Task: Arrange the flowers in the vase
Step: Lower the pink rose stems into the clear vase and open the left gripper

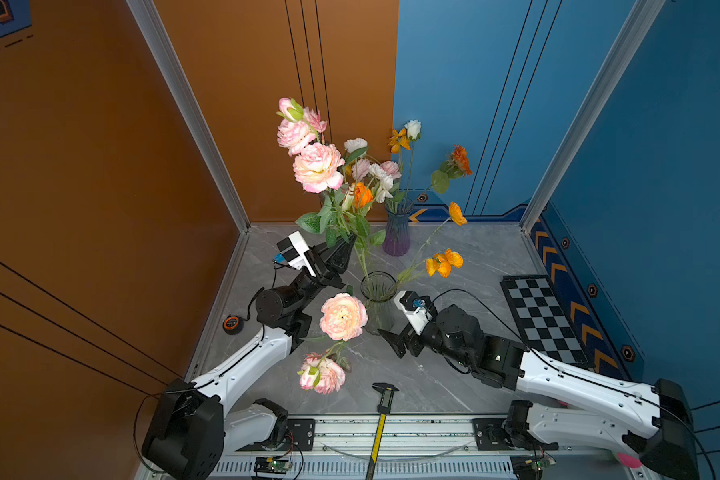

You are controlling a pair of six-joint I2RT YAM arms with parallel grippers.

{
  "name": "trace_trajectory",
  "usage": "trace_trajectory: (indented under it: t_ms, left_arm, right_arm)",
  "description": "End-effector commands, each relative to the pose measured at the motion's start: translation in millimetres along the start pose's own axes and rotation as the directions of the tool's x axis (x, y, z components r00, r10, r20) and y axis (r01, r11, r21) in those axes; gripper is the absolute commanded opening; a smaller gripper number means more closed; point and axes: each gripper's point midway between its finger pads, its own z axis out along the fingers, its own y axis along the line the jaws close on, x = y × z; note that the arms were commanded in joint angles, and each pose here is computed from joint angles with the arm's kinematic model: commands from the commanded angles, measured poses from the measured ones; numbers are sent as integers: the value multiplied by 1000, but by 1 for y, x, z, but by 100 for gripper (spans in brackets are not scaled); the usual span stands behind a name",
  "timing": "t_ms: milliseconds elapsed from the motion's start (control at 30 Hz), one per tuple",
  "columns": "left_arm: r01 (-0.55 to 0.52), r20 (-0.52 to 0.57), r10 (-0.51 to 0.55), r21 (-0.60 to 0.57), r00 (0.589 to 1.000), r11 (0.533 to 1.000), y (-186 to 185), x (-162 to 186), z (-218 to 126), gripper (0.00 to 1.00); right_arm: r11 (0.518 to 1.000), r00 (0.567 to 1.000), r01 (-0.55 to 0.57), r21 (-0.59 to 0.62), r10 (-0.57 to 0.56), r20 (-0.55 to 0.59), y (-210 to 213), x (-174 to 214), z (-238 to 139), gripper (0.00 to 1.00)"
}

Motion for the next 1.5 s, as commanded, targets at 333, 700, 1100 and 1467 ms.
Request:
trace_trajectory:
  t_ms: [333, 700, 1100, 1467]
  left_arm:
    - [59, -242, 19, 310, 970, 949, -35, 74, -7, 0]
    - [-6, -278, 117, 371, 953, 929, -42, 105, -26, 23]
    - [90, -339, 59, 406, 939, 909, -43, 119, -23, 46]
    - [165, -394, -9, 364, 919, 917, -38, 117, -40, 91]
  right_arm:
    - [1000, 1000, 18, -20, -18, 7, 0, -15, -1, 100]
    - [999, 999, 33, 17, -33, 6, -11, -17, -2, 100]
    - [999, 1000, 24, 29, -24, 5, -17, -17, 0, 100]
    - [999, 1000, -1, 52, 0, 22, -28, -14, -6, 100]
